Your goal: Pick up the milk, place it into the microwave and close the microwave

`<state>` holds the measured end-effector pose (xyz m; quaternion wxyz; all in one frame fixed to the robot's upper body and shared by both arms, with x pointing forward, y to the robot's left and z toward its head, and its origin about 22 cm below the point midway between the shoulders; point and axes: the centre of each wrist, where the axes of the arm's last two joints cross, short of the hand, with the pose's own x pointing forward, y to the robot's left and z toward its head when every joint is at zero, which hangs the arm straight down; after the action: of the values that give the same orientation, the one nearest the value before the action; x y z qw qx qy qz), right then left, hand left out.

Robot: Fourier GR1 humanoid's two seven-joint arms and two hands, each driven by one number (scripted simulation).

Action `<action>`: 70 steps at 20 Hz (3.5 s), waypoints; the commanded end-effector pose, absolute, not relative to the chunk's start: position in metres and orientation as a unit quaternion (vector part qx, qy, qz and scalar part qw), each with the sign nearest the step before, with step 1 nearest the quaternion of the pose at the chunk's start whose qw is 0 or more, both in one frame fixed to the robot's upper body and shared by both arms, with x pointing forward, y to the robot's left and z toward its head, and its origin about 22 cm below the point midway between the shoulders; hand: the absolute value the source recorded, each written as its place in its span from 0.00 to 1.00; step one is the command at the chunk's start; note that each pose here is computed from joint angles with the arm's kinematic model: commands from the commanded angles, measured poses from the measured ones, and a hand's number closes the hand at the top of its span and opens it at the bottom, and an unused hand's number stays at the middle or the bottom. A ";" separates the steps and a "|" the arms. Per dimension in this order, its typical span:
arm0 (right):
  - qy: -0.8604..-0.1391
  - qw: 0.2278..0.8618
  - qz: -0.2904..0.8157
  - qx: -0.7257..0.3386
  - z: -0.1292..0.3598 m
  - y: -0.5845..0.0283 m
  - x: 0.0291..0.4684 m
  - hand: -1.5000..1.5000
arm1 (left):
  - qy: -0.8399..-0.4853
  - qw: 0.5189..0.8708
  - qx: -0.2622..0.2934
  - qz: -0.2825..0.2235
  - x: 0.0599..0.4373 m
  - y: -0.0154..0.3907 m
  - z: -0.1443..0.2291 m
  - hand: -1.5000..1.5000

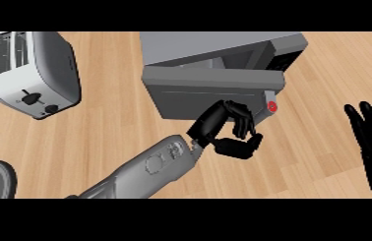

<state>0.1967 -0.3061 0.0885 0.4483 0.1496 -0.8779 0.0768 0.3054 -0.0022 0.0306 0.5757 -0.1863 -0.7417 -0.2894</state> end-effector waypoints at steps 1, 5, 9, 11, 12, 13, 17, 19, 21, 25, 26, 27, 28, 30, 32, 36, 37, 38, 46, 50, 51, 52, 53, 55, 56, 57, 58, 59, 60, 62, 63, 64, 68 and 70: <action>-0.882 0.436 0.082 0.156 0.101 -0.304 0.199 0.00 | -0.758 0.566 -0.177 -0.273 0.321 -0.010 0.051 1.00; -0.875 0.438 0.099 0.177 0.108 -0.305 0.201 0.00 | -0.766 0.562 -0.171 -0.262 0.332 -0.013 0.063 1.00; -0.876 0.432 0.108 0.187 0.118 -0.304 0.203 0.00 | -0.776 0.559 -0.154 -0.247 0.345 -0.016 0.077 1.00; -0.874 0.431 0.117 0.195 0.122 -0.303 0.204 0.00 | -0.773 0.567 -0.152 -0.242 0.349 -0.015 0.078 1.00; -0.877 0.424 0.107 0.199 0.123 -0.304 0.204 0.00 | -0.773 0.570 -0.145 -0.235 0.352 -0.013 0.076 1.00; -0.874 0.430 0.120 0.191 0.127 -0.305 0.206 0.00 | -0.775 0.567 -0.139 -0.241 0.354 -0.016 0.084 1.00; -0.873 0.427 0.124 0.200 0.133 -0.307 0.207 0.00 | -0.780 0.568 -0.131 -0.229 0.360 -0.017 0.091 1.00; -0.872 0.427 0.128 0.201 0.134 -0.308 0.206 0.00 | -0.779 0.574 -0.130 -0.219 0.361 -0.015 0.087 1.00; -0.872 0.428 0.130 0.198 0.139 -0.311 0.208 0.00 | -0.780 0.573 -0.129 -0.216 0.360 -0.016 0.089 1.00; -0.873 0.425 0.135 0.196 0.146 -0.313 0.211 0.00 | -0.783 0.573 -0.122 -0.207 0.358 -0.018 0.089 1.00; -0.874 0.425 0.140 0.187 0.150 -0.317 0.212 0.00 | -0.784 0.574 -0.127 -0.202 0.357 -0.018 0.090 1.00; -0.873 0.427 0.145 0.186 0.151 -0.317 0.212 0.00 | -0.785 0.572 -0.116 -0.208 0.357 -0.017 0.086 1.00; -0.872 0.431 0.144 0.184 0.151 -0.320 0.213 0.00 | -0.784 0.574 -0.122 -0.202 0.358 -0.018 0.090 1.00; -0.870 0.431 0.147 0.188 0.152 -0.320 0.213 0.00 | -0.787 0.572 -0.117 -0.199 0.356 -0.019 0.089 1.00; -0.873 0.426 0.148 0.183 0.156 -0.321 0.215 0.00 | -0.789 0.572 -0.108 -0.195 0.356 -0.018 0.087 1.00; -0.874 0.427 0.157 0.172 0.166 -0.328 0.216 0.00 | -0.794 0.568 -0.106 -0.189 0.354 -0.020 0.087 1.00; -0.874 0.422 0.164 0.174 0.169 -0.326 0.217 0.00 | -0.791 0.573 -0.107 -0.185 0.354 -0.019 0.086 1.00; -0.872 0.427 0.166 0.170 0.169 -0.329 0.217 0.00 | -0.793 0.572 -0.103 -0.182 0.355 -0.019 0.086 1.00; -0.871 0.423 0.165 0.185 0.177 -0.332 0.221 0.00 | -0.797 0.569 -0.099 -0.177 0.353 -0.021 0.087 1.00; -0.872 0.426 0.153 0.187 0.177 -0.335 0.222 0.00 | -0.798 0.571 -0.097 -0.168 0.352 -0.022 0.086 1.00; -0.871 0.425 0.162 0.184 0.180 -0.337 0.223 0.00 | -0.800 0.567 -0.094 -0.171 0.352 -0.021 0.085 1.00; -0.870 0.425 0.163 0.190 0.182 -0.336 0.224 0.00 | -0.799 0.568 -0.097 -0.172 0.351 -0.022 0.085 1.00; -0.873 0.421 0.158 0.191 0.182 -0.337 0.224 0.00 | -0.802 0.566 -0.092 -0.170 0.352 -0.022 0.086 1.00; -0.871 0.422 0.160 0.194 0.184 -0.338 0.225 0.00 | -0.800 0.567 -0.096 -0.171 0.351 -0.022 0.085 1.00; -0.873 0.418 0.158 0.195 0.186 -0.337 0.225 0.00 | -0.801 0.569 -0.091 -0.165 0.352 -0.022 0.086 1.00; -0.873 0.426 0.148 0.187 0.183 -0.341 0.223 0.00 | -0.784 0.617 -0.018 -0.060 0.363 -0.004 0.074 1.00; -0.874 0.423 0.149 0.189 0.186 -0.341 0.224 0.00 | -0.773 0.631 -0.012 -0.053 0.364 -0.002 0.071 1.00; -0.874 0.426 0.144 0.186 0.185 -0.345 0.223 0.00 | -0.768 0.639 -0.008 -0.045 0.367 0.000 0.071 1.00; -0.878 0.422 0.135 0.182 0.186 -0.347 0.224 0.00 | -0.768 0.639 0.004 -0.045 0.368 0.002 0.068 1.00; -0.879 0.421 0.139 0.175 0.192 -0.349 0.222 0.00 | -0.764 0.644 0.012 -0.041 0.370 0.006 0.062 1.00; -0.884 0.412 0.140 0.172 0.195 -0.351 0.222 0.00 | -0.764 0.644 0.013 -0.041 0.371 0.006 0.063 1.00; -0.885 0.412 0.136 0.167 0.196 -0.353 0.221 0.00 | -0.762 0.646 0.007 -0.049 0.372 0.006 0.061 1.00; -0.892 0.406 0.126 0.153 0.203 -0.359 0.218 0.00 | -0.758 0.648 0.019 -0.067 0.376 0.021 0.050 1.00; -0.891 0.408 0.132 0.145 0.206 -0.361 0.215 0.00 | -0.758 0.648 0.023 -0.072 0.381 0.028 0.052 1.00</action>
<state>0.2183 -0.3570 0.1990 0.4120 0.1570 -0.8879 0.1314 0.3472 -0.0156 0.0639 0.6135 -0.0780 -0.7740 -0.1362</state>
